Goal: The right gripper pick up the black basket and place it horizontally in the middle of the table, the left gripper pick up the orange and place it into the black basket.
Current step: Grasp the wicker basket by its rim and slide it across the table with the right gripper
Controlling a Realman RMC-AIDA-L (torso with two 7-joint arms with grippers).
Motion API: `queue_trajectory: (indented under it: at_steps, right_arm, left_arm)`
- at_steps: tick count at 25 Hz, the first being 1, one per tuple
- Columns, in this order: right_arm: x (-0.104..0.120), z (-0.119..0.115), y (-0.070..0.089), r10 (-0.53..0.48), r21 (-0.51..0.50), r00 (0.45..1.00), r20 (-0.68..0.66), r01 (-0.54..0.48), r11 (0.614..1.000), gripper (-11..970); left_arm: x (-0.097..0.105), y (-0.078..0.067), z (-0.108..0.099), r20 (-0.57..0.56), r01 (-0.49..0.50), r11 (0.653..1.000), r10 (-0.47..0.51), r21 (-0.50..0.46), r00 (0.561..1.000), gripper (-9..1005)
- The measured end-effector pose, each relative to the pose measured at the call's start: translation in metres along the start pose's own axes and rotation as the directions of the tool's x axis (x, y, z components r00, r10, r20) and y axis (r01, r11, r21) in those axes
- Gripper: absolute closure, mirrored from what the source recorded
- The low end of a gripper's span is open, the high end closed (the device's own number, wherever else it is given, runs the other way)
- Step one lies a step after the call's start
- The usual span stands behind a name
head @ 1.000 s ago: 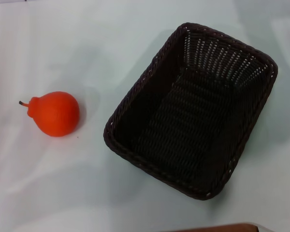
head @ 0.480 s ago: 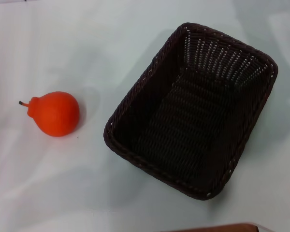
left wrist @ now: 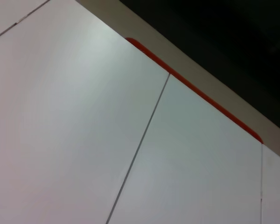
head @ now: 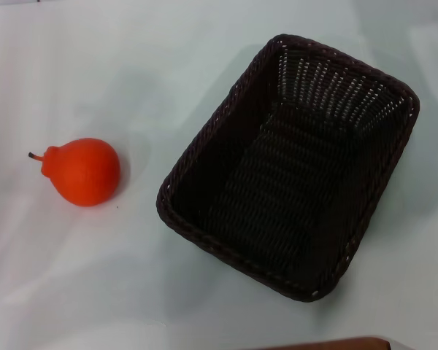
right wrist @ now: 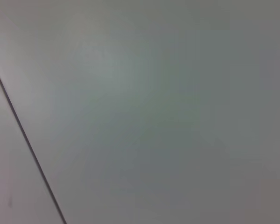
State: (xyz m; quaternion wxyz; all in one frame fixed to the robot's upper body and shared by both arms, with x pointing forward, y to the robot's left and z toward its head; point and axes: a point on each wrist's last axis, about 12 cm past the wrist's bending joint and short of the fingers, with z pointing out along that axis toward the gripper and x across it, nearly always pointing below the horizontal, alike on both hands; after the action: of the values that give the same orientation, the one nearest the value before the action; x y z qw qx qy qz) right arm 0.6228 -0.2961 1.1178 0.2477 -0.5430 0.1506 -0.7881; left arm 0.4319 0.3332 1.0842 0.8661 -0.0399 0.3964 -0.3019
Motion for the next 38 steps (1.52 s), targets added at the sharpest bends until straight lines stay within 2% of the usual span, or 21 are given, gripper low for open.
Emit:
queue_trajectory:
  at_steps: [3, 10, 13, 16, 19, 21, 23, 25, 29, 32, 38]
  right_arm:
    - [-0.001, -0.002, -0.003, 0.004, 0.024, 1.000, 0.001, -0.004, 1.000, 246]
    - [0.000, 0.003, -0.016, -0.017, 0.209, 0.994, 0.110, -0.006, 0.978, 246]
    - [0.007, 0.016, -0.025, -0.079, 0.351, 0.970, 0.231, -0.008, 0.936, 246]
    - [0.019, 0.027, -0.033, -0.159, 0.464, 0.908, 0.387, -0.043, 0.885, 246]
    - [0.038, 0.034, -0.041, -0.267, 0.541, 0.806, 0.529, -0.078, 0.837, 245]
    - [0.051, 0.035, -0.046, -0.336, 0.560, 0.701, 0.629, -0.108, 0.822, 245]
    - [0.063, 0.034, -0.052, -0.407, 0.567, 0.581, 0.705, -0.118, 0.815, 244]
    - [0.076, 0.033, -0.060, -0.487, 0.572, 0.422, 0.764, -0.096, 0.814, 244]
    - [0.091, 0.029, -0.073, -0.576, 0.589, 0.169, 0.800, -0.037, 0.807, 245]
    - [0.096, 0.027, -0.075, -0.599, 0.601, 0.075, 0.798, -0.006, 0.800, 244]
    - [0.091, 0.024, -0.065, -0.602, 0.605, -0.060, 0.796, 0.078, 0.792, 244]
  left_arm:
    - [-0.002, 0.000, -0.006, -0.002, -0.005, 1.000, 0.005, -0.021, 1.000, 208]
    - [-0.011, 0.000, -0.027, -0.017, -0.029, 0.996, 0.028, -0.081, 0.999, 211]
    - [-0.012, -0.002, -0.035, -0.022, -0.021, 0.994, 0.019, -0.106, 1.000, 213]
    - [-0.014, -0.002, -0.041, -0.020, 0.003, 0.992, -0.005, -0.130, 1.000, 215]
    - [-0.015, -0.003, -0.044, -0.014, 0.027, 0.989, -0.030, -0.143, 0.999, 216]
    - [-0.014, -0.003, -0.045, -0.014, 0.036, 0.988, -0.039, -0.148, 0.999, 217]
    - [-0.013, -0.004, -0.045, -0.018, 0.044, 0.988, -0.047, -0.149, 0.999, 218]
    - [-0.012, -0.004, -0.045, -0.022, 0.049, 0.988, -0.053, -0.149, 0.998, 219]
    - [-0.009, -0.005, -0.044, -0.023, 0.063, 0.987, -0.067, -0.151, 0.997, 221]
    - [-0.007, -0.006, -0.042, -0.024, 0.073, 0.986, -0.078, -0.148, 0.997, 222]
    - [-0.003, -0.008, -0.042, -0.038, 0.094, 0.985, -0.100, -0.141, 0.994, 225]
